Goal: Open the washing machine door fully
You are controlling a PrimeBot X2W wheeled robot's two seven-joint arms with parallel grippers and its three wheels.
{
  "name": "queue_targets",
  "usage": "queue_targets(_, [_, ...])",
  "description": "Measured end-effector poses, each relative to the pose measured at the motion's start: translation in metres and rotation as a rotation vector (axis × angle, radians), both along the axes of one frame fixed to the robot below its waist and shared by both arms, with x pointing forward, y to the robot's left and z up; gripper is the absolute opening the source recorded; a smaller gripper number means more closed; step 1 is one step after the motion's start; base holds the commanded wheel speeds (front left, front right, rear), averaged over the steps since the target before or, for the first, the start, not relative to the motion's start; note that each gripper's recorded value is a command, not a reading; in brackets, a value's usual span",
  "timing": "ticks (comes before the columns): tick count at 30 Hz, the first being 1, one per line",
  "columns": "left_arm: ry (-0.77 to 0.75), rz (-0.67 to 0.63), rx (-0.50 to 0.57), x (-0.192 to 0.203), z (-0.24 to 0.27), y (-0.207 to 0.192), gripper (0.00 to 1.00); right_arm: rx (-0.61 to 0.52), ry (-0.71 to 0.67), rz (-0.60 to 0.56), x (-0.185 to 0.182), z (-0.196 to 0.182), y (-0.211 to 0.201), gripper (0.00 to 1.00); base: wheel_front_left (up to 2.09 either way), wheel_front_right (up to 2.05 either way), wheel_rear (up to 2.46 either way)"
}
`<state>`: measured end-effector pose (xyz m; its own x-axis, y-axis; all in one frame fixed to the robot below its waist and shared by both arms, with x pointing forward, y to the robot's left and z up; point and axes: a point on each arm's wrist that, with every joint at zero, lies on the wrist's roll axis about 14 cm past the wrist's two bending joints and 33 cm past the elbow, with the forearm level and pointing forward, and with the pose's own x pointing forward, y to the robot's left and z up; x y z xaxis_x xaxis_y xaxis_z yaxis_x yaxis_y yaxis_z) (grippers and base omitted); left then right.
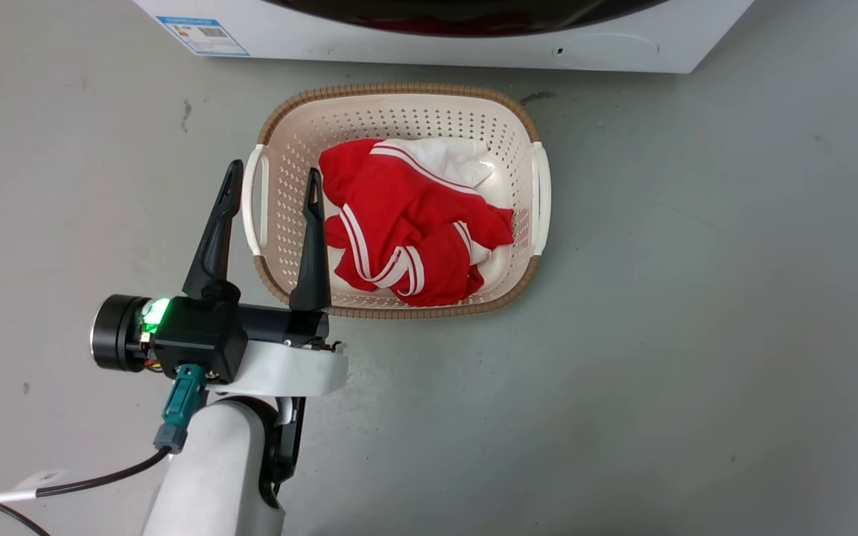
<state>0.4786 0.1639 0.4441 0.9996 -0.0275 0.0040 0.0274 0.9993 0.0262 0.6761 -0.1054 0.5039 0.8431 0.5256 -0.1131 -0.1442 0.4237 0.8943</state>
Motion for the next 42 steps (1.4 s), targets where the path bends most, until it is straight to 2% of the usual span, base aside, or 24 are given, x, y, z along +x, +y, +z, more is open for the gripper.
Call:
queue_targets(9, [-0.01,-0.007,0.0,-0.003,0.006,-0.002,1.0,-0.012,0.02,0.042,-0.019,0.001,0.002,0.0,0.0,0.0,0.0])
queue_targets(19, [-0.028,-0.001,-0.002,-0.016,0.02,-0.001,1.0,-0.016,0.046,0.077,-0.056,0.002,0.003,0.0,0.0,0.0,0.0])
queue_targets(29, [-0.047,0.004,0.001,-0.035,0.035,0.001,1.0,-0.02,0.065,0.169,-0.107,0.005,0.015,0.0,0.0,0.0,0.0])
queue_targets(42, [-0.078,0.014,0.007,-0.063,0.054,0.005,1.0,0.05,0.094,0.277,-0.182,0.005,0.039,0.0,0.0,0.0,0.0])
